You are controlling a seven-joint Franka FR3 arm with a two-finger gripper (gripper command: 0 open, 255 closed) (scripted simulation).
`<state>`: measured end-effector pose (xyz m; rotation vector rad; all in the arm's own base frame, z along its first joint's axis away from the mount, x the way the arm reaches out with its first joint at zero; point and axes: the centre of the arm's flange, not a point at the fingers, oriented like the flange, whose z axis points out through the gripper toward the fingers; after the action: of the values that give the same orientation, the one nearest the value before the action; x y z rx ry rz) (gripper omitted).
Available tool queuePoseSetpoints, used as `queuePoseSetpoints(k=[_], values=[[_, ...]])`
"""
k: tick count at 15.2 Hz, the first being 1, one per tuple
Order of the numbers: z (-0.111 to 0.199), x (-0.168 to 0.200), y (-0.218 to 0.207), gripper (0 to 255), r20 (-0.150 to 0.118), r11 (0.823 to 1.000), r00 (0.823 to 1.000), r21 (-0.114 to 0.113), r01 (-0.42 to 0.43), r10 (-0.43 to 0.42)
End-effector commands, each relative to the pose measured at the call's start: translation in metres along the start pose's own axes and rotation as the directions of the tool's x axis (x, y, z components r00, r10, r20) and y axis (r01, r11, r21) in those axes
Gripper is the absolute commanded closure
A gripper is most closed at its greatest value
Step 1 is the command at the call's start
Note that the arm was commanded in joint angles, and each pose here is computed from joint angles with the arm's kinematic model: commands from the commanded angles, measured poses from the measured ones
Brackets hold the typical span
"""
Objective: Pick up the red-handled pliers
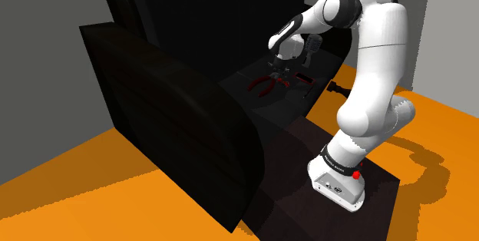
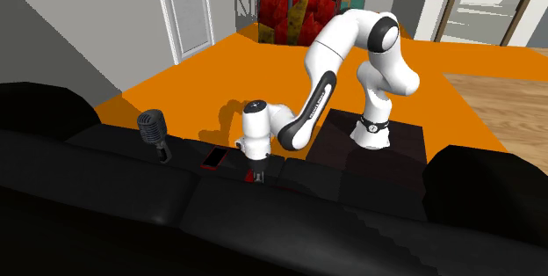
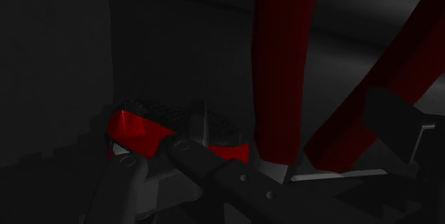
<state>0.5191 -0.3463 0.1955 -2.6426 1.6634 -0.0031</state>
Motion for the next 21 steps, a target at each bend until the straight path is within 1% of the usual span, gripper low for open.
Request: queuePoseSetpoints(k=[1,2,6,11,21], values=[[0.005,0.0,0.0,0,0.001,1.0,1.0,0.0,0.0,0.0],[0.005,0.0,0.0,255,0.001,1.0,1.0,0.0,0.0,0.0],[0.003,-0.002,0.005,255,0.001,1.0,1.0,0.0,0.0,0.0],[0.005,0.0,0.0,255,0.001,1.0,1.0,0.0,0.0,0.0],[-0.047,0.0,-0.001,255,0.001,1.0,1.0,0.0,0.0,0.0]])
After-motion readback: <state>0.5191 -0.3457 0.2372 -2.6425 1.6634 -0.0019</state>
